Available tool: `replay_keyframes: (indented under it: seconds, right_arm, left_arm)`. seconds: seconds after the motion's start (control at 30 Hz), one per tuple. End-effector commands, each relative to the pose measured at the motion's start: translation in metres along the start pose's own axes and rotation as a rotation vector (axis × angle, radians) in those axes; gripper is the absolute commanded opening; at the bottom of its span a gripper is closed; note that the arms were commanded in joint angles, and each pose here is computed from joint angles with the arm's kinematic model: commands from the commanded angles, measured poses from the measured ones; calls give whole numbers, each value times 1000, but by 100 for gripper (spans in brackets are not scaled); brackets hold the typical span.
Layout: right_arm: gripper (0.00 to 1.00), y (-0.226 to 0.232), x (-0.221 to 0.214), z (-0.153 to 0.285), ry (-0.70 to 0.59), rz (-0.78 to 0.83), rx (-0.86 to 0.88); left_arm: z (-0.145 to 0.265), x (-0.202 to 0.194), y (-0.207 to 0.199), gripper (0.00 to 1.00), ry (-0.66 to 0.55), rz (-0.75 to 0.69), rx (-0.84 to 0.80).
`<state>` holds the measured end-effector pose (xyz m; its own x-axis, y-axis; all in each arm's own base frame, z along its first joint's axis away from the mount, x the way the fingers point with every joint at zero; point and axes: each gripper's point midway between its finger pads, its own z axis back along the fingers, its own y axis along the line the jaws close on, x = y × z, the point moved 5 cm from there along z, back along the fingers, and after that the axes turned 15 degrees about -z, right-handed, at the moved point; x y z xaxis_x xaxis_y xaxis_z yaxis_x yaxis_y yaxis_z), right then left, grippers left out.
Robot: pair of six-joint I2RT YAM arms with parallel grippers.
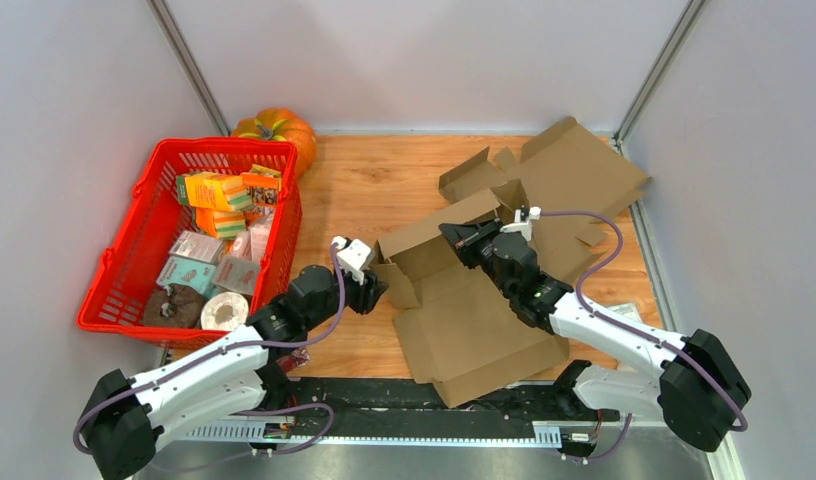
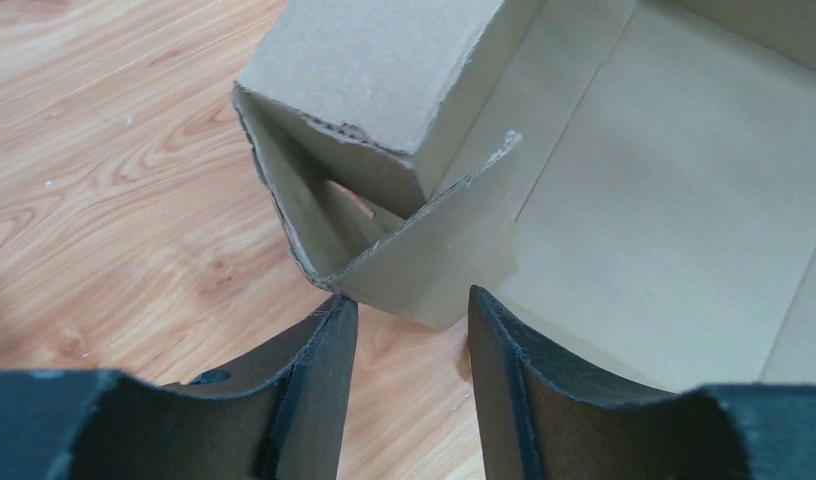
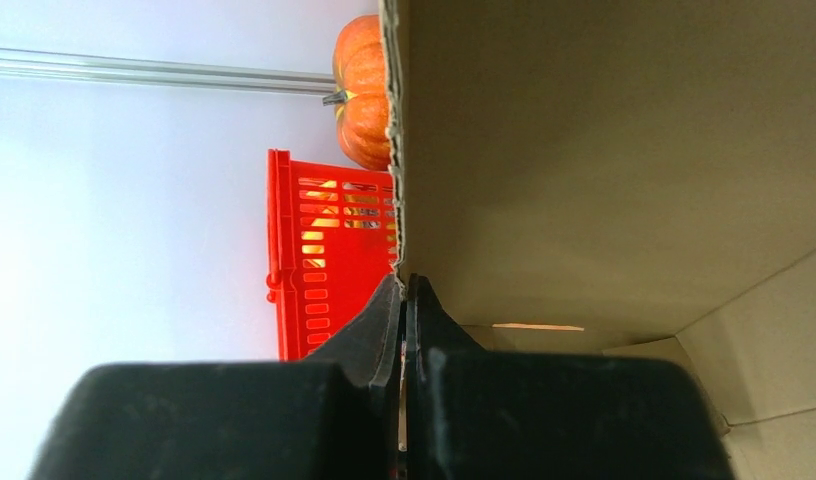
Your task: Fold the paper box
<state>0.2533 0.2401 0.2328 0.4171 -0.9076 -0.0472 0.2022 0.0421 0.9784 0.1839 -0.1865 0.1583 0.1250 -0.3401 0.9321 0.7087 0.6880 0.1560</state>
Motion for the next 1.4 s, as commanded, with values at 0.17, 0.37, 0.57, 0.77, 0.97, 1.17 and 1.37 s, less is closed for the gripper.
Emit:
replay_keyframes:
  seconds: [0.17,0.37,0.57,0.77,0.97,1.17,1.37]
  right_arm:
    - [0,-10,6,-4,-36,-124,2]
    - [0,-11,10,0,-71,-212,-46]
    - [0,-29,5,-3,-43,-356,-121]
    - [0,-16,4,1,-43,-363,-116]
    - [0,-9,2,2,-32,-410,-141]
    - [0,-8,-1,-3,-26,-463,-172]
    - [0,-1,8,-2,-46,-480,-163]
  left_arm:
    - [-26,29,-2,55,-17,74,90]
    - [-31,35,-1,52,5,17,344]
    - [-38,38,4,36,2,29,550]
    - [-52,49,-1,57,-31,56,572]
    - [-61,54,3,43,-66,54,647]
    - [-62,60,-6,45,-86,48,534]
    - [-47,50,-10,61,-180,28,304]
